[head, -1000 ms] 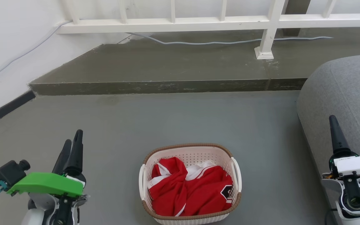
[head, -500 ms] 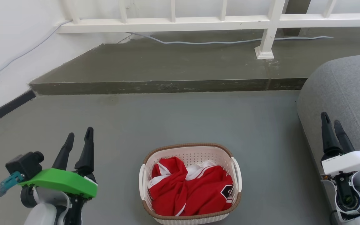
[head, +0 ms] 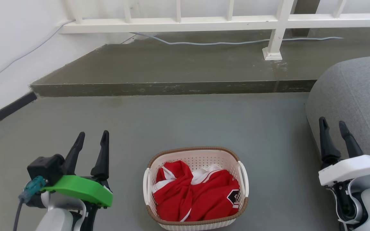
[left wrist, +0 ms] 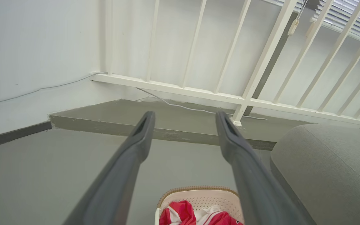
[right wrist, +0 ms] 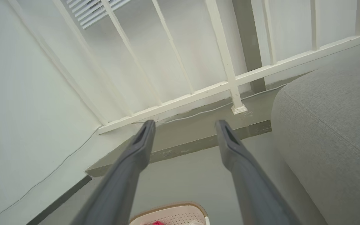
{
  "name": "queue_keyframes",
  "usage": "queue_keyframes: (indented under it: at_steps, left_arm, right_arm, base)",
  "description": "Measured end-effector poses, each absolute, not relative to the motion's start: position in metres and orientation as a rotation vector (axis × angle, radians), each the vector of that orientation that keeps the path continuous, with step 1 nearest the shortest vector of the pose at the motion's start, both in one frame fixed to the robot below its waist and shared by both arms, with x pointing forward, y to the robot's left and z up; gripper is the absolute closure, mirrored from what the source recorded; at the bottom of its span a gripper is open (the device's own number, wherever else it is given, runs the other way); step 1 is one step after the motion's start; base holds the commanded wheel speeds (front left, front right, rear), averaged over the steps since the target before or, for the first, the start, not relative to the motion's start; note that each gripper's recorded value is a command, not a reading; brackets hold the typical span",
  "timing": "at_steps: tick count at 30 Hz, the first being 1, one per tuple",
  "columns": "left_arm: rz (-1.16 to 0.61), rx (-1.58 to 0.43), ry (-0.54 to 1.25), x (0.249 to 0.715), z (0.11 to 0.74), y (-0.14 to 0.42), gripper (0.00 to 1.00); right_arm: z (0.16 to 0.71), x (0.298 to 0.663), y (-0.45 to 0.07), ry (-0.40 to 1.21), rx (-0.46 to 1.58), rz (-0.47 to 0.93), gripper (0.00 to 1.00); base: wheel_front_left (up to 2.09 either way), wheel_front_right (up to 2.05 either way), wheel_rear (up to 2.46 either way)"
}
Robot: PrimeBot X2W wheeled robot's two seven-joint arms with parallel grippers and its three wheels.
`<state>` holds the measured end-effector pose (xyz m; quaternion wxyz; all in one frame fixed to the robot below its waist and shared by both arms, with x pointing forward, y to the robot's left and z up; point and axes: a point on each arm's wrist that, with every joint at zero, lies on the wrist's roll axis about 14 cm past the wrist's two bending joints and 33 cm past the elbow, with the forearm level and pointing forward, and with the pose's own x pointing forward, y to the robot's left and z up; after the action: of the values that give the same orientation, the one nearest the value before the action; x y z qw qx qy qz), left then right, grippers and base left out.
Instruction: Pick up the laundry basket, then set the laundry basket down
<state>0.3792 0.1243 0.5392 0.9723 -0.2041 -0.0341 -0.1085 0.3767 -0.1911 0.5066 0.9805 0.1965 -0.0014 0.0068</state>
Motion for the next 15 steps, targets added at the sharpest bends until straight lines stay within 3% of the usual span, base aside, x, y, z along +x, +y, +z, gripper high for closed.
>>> queue_keyframes:
  at_steps: [15]
  left_arm:
    - [-0.211,-0.259,-0.09,0.376,0.5335,0.1178,0.0]
  right_arm:
    - [0.5002,0.368,-0.1845,-0.014,0.188,0.027,0.0]
  base:
    - [0.0,0.0,0.0]
